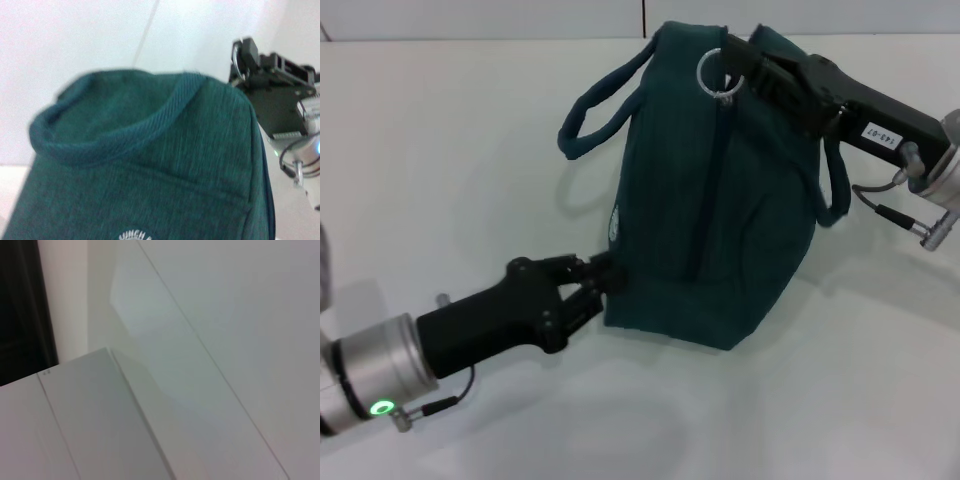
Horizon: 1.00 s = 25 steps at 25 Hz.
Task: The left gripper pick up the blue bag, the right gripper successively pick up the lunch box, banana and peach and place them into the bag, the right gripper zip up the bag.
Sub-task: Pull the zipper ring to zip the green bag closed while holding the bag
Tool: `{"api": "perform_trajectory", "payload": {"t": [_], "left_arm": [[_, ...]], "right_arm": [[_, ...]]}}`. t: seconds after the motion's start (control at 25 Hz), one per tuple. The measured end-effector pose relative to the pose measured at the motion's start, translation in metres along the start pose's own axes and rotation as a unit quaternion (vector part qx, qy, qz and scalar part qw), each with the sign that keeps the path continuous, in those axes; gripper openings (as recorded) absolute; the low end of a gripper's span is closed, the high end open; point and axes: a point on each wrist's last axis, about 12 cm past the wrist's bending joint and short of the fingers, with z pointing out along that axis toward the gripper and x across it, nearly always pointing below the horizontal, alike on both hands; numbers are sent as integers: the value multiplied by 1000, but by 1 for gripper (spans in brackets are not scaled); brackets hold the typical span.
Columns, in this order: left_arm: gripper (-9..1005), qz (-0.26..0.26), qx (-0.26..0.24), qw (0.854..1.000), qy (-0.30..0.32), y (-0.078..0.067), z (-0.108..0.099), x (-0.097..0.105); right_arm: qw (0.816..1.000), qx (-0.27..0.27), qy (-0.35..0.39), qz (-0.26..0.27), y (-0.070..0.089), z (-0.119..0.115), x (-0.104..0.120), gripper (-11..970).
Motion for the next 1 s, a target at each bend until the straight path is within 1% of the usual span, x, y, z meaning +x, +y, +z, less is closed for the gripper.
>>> {"api": "perform_trajectory", "payload": {"t": [0.12, 0.32, 0.4, 0.48, 0.6, 0.88, 1.0], "left_arm": [[116, 8, -6, 1000, -25, -2, -10, -4], [296, 16, -1, 997, -70, -3, -18, -19], [371, 19, 9, 997, -75, 0, -16, -29], [450, 25, 15, 997, -76, 2, -13, -35], [567, 44, 19, 996, -74, 9, -4, -49], [788, 59, 10, 996, -66, 18, 6, -60], [789, 53, 9, 997, -60, 21, 10, -63]], "right_arm": [[1000, 0, 2, -1, -1, 2, -1, 31], [1000, 0, 0, -4, -2, 6, -3, 32], [1000, 1, 2, -5, -3, 7, -4, 32], [1000, 2, 3, -7, -4, 10, -5, 32], [1000, 2, 4, -9, -5, 11, -5, 33], [1000, 3, 5, -11, -5, 12, -6, 33], [1000, 1, 5, -12, -5, 13, -7, 34]]}}
